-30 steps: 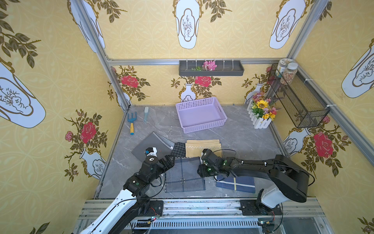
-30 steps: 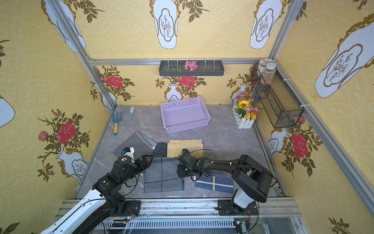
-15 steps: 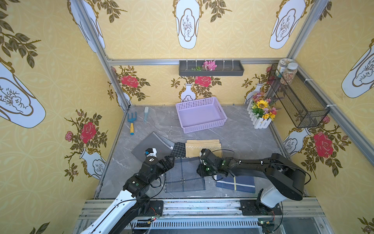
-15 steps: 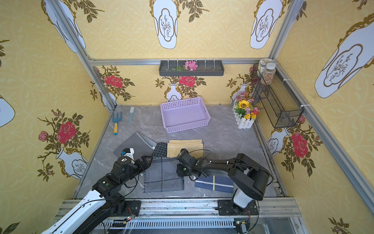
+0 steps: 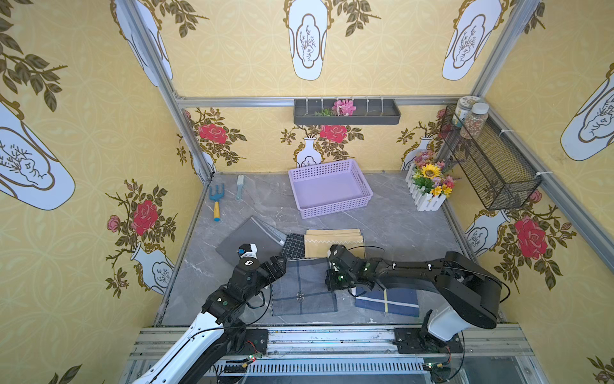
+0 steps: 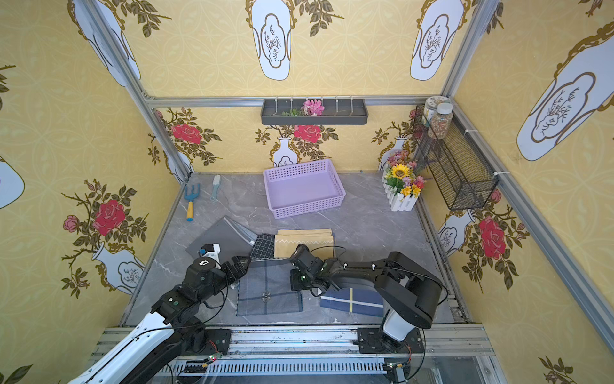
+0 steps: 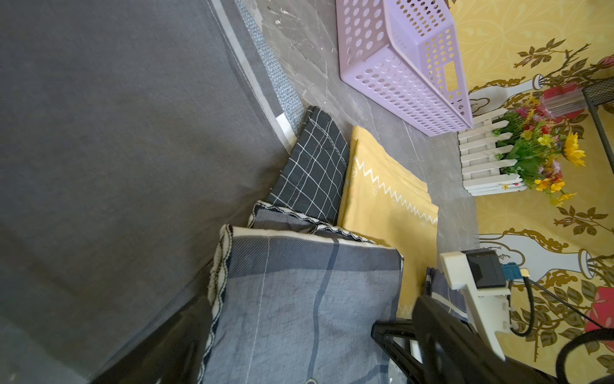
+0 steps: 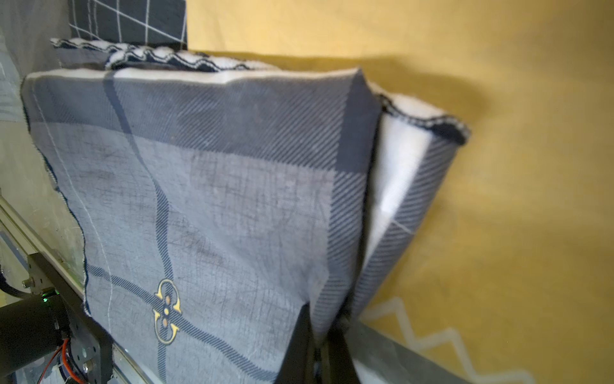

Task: Put the folded pillowcase in the basket
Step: Pick up the pillowcase from the pillowcase.

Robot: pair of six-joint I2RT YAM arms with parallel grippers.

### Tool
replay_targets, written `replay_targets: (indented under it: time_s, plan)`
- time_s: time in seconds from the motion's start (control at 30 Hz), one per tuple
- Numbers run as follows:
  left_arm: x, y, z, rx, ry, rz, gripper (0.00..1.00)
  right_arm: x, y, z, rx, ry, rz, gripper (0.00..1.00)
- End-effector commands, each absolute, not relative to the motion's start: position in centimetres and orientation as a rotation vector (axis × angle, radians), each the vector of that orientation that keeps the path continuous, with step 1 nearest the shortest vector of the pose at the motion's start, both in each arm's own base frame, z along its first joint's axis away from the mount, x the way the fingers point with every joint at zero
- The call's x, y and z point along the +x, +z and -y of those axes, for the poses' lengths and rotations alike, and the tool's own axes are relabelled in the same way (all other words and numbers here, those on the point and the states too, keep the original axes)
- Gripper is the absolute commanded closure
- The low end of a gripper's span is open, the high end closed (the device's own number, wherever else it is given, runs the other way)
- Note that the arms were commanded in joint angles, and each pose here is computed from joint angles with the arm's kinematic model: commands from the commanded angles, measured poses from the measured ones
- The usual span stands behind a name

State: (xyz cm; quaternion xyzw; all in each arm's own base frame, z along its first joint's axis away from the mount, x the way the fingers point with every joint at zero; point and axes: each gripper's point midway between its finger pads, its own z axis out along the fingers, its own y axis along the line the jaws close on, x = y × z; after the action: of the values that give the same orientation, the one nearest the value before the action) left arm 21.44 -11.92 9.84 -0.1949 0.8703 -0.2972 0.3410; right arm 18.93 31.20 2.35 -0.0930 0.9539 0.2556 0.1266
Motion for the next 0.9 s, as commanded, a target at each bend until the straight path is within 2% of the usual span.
replay_targets:
  time_s: [0.0,0.43,0.87]
  plan:
    - [21.3,9.4,11.7,-0.506,-0.755,-2.277,0.0,18.9,3.2,-31.8,-0.285,0.782,-2.762,0.98]
    - [20.7,8.7,12.6,-0.474,-0.798,-2.332,0.0,18.9,4.6,-28.3,-0.238,0.722,-2.768,1.0]
    - [19.3,6.8,14.7,-0.424,-0.847,-2.42,0.08,18.9,4.2,-27.3,-0.243,0.692,-2.787,1.0]
